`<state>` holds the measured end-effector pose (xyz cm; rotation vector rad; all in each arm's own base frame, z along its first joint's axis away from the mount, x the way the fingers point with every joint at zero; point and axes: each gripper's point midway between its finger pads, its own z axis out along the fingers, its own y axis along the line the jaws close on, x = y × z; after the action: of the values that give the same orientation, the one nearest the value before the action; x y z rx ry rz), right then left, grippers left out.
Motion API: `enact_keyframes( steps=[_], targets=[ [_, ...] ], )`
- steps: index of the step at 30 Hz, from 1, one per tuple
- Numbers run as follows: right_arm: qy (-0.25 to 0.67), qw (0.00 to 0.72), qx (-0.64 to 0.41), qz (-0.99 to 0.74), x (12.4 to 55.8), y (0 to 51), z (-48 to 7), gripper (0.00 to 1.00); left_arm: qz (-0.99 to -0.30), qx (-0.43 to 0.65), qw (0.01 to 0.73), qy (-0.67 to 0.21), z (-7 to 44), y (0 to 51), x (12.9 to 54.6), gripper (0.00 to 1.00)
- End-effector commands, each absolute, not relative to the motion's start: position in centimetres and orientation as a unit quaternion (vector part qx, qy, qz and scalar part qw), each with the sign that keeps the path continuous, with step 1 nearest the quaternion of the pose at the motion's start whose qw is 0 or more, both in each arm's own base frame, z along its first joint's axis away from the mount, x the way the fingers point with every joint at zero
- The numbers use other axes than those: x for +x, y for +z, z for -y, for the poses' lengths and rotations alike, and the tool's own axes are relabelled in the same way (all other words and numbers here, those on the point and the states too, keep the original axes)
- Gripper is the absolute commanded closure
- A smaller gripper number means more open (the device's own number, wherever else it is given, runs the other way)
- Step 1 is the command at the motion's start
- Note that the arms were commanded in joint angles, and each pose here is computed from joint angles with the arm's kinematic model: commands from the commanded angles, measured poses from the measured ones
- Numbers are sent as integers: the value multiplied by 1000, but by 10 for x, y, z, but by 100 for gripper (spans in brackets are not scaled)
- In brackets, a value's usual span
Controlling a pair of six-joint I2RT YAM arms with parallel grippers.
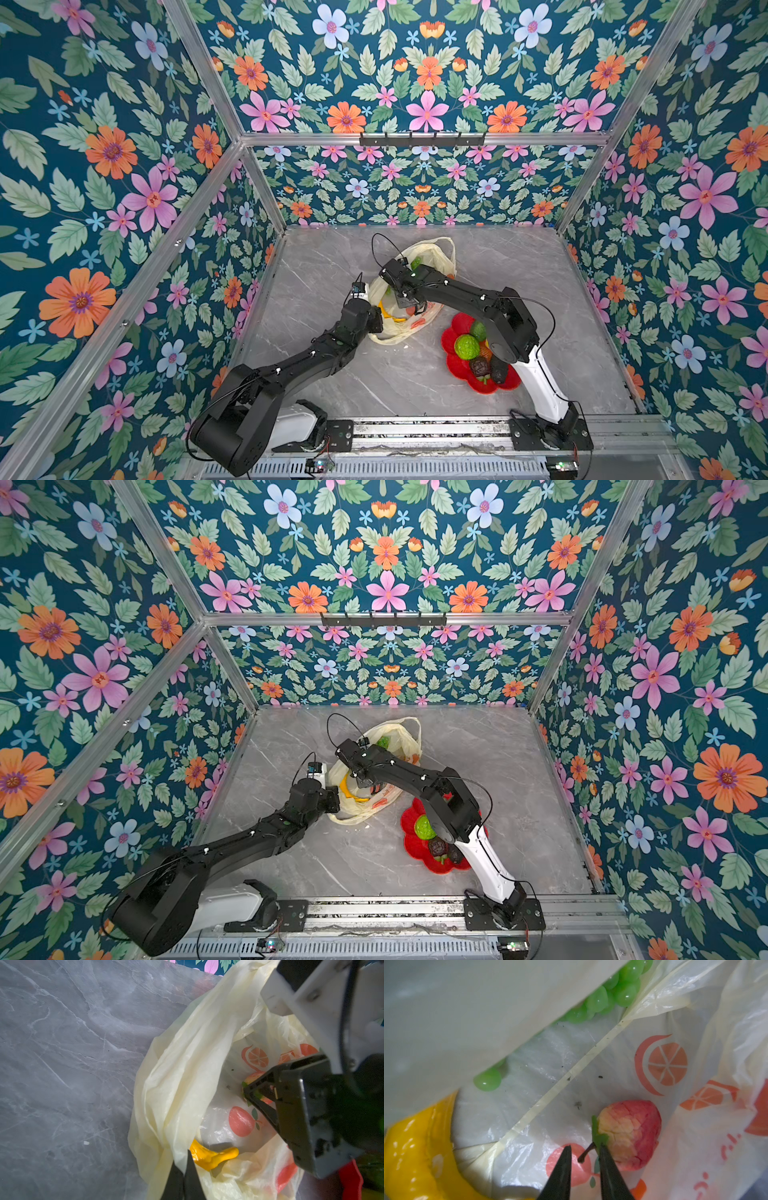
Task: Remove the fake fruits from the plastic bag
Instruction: 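Lower the right gripper into the bag and close on the pink strawberry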
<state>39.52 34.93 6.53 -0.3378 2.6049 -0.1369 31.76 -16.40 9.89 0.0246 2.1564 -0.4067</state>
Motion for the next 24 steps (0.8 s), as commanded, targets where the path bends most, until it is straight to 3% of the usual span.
enact_keyframes(
  steps=[1,24],
  targets=[
    [-74,248,-138,-956,392,63,-347,75,-869,11,466,-166,164,104,320,99],
    [-118,245,-143,-952,392,50,-342,79,-872,19,458,-173,170,101,320,99]
  ],
)
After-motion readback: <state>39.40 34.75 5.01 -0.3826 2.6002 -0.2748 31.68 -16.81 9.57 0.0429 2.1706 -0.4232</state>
